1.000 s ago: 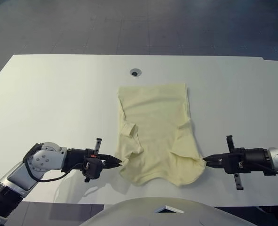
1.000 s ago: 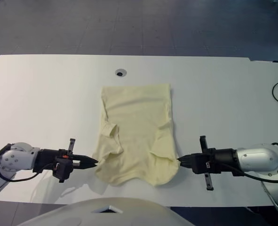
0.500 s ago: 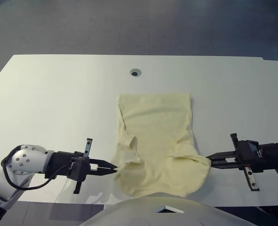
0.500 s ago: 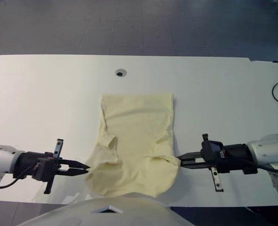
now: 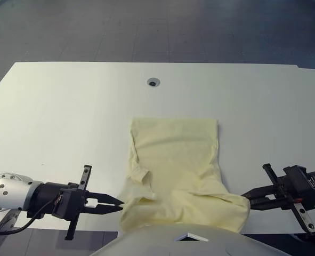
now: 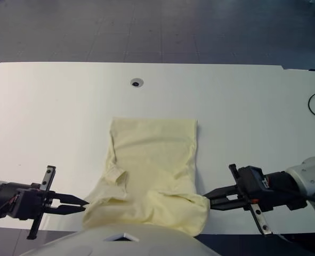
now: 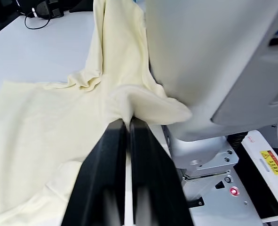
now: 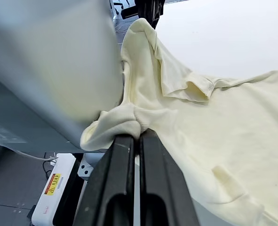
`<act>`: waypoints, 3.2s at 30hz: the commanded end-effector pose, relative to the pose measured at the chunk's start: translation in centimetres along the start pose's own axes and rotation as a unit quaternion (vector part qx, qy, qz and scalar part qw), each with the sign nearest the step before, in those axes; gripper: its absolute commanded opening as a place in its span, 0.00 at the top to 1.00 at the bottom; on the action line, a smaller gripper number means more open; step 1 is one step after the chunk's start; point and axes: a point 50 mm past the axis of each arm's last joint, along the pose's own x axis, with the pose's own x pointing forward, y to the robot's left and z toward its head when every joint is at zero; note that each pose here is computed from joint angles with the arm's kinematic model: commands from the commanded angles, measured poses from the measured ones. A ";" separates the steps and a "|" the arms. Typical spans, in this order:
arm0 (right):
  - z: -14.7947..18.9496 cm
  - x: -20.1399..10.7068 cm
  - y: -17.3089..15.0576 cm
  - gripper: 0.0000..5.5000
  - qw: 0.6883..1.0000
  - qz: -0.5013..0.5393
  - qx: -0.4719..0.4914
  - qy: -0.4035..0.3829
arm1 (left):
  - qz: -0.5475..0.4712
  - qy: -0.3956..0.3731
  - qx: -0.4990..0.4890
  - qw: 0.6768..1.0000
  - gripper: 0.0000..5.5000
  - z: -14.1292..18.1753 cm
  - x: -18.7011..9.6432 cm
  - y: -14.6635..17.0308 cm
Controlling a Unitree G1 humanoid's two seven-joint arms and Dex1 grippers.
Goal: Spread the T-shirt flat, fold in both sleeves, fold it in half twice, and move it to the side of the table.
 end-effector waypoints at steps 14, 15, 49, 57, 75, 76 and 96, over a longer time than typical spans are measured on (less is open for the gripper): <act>-1.1 -0.8 -9.2 1.00 0.996 -0.089 0.012 0.010 | 0.047 -0.008 -0.065 0.997 1.00 -3.9 0.5 8.4; -1.2 -0.7 -10.0 1.00 0.996 -0.092 0.016 0.009 | 0.052 -0.007 -0.074 0.996 1.00 -4.4 0.6 9.1; -7.8 -2.2 -20.9 1.00 0.915 -0.297 0.256 -0.095 | 0.256 -0.036 -0.291 0.921 1.00 -12.2 2.7 20.1; -7.4 -1.7 -22.1 1.00 0.871 -0.340 0.330 -0.131 | 0.251 -0.034 -0.398 0.882 1.00 -12.9 4.0 20.4; -7.6 -2.6 -22.4 0.80 0.840 -0.403 0.331 -0.150 | 0.353 0.021 -0.482 0.802 0.81 -14.7 2.7 20.2; -7.3 -2.8 -22.5 0.77 0.840 -0.402 0.327 -0.159 | 0.348 0.010 -0.469 0.812 0.79 -14.3 2.5 20.3; -3.6 -1.0 -21.7 0.40 0.890 -0.428 0.127 -0.093 | 0.370 -0.096 -0.247 0.890 0.19 -6.3 -0.4 20.4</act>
